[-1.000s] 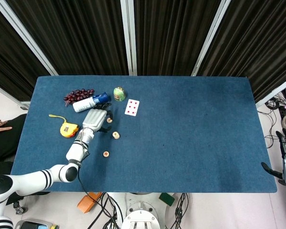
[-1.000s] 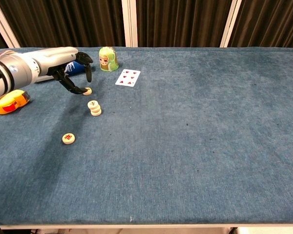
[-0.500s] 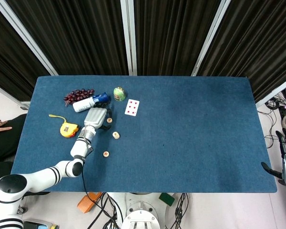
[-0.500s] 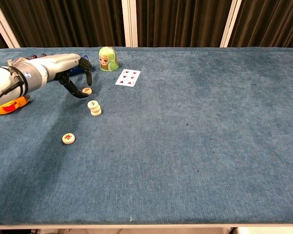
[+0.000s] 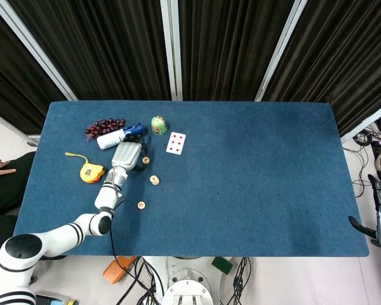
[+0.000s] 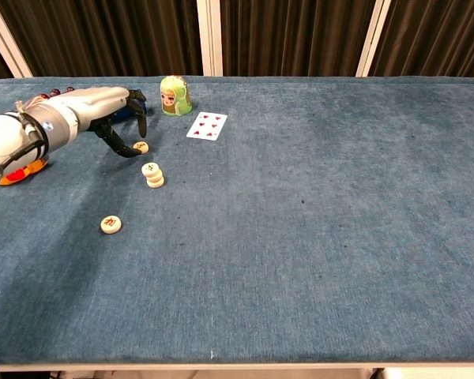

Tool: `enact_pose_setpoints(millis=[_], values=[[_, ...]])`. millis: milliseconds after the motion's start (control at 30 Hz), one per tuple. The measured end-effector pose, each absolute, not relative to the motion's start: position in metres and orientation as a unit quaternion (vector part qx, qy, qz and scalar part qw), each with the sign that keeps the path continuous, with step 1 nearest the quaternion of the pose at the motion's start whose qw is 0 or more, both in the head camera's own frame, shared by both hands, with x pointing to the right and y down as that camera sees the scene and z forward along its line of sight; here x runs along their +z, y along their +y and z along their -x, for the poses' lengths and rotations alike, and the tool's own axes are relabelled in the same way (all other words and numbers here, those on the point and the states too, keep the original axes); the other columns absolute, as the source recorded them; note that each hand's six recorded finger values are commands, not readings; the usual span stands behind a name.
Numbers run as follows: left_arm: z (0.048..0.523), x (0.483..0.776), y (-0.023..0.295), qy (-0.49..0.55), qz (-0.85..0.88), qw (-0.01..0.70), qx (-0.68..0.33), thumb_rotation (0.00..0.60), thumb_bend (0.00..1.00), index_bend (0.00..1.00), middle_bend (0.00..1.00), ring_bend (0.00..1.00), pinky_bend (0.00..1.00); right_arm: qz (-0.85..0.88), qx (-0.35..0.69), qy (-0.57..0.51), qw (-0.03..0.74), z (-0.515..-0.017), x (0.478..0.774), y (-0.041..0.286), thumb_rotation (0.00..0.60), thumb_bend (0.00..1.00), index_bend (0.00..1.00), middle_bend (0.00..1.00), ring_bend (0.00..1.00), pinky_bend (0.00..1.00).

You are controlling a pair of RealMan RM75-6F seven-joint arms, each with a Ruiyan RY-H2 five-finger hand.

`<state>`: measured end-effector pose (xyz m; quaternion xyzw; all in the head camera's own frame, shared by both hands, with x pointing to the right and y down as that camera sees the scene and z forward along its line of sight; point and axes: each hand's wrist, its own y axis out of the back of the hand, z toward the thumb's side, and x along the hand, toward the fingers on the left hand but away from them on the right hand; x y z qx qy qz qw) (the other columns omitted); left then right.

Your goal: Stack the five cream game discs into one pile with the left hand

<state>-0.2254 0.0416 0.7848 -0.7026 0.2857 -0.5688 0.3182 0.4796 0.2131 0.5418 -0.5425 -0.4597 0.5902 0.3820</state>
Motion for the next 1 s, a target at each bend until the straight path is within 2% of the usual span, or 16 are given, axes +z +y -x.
enact_pose_setpoints(millis=[267, 600, 1000], values=[[0.226, 0.789, 0.043, 0.277, 0.700, 0.324, -0.574, 0.600, 0.31, 0.45, 0.00, 0.00, 0.00, 0.541, 0.591, -0.460, 0.382, -0.480, 0.541, 0.213, 0.600, 0.24, 0.00, 0.04, 0.00, 0.00], [0.226, 0.789, 0.042, 0.271, 0.696, 0.333, -0.575, 0.600, 0.38, 0.53, 0.00, 0.00, 0.00, 0.541, 0.591, -0.461, 0.382, -0.480, 0.541, 0.214, 0.600, 0.24, 0.00, 0.04, 0.00, 0.00], [0.222, 0.762, 0.044, 0.286, 0.720, 0.323, -0.543, 0.600, 0.38, 0.53, 0.00, 0.00, 0.00, 0.546, 0.583, -0.462, 0.385, -0.478, 0.541, 0.214, 0.600, 0.24, 0.00, 0.04, 0.00, 0.00]])
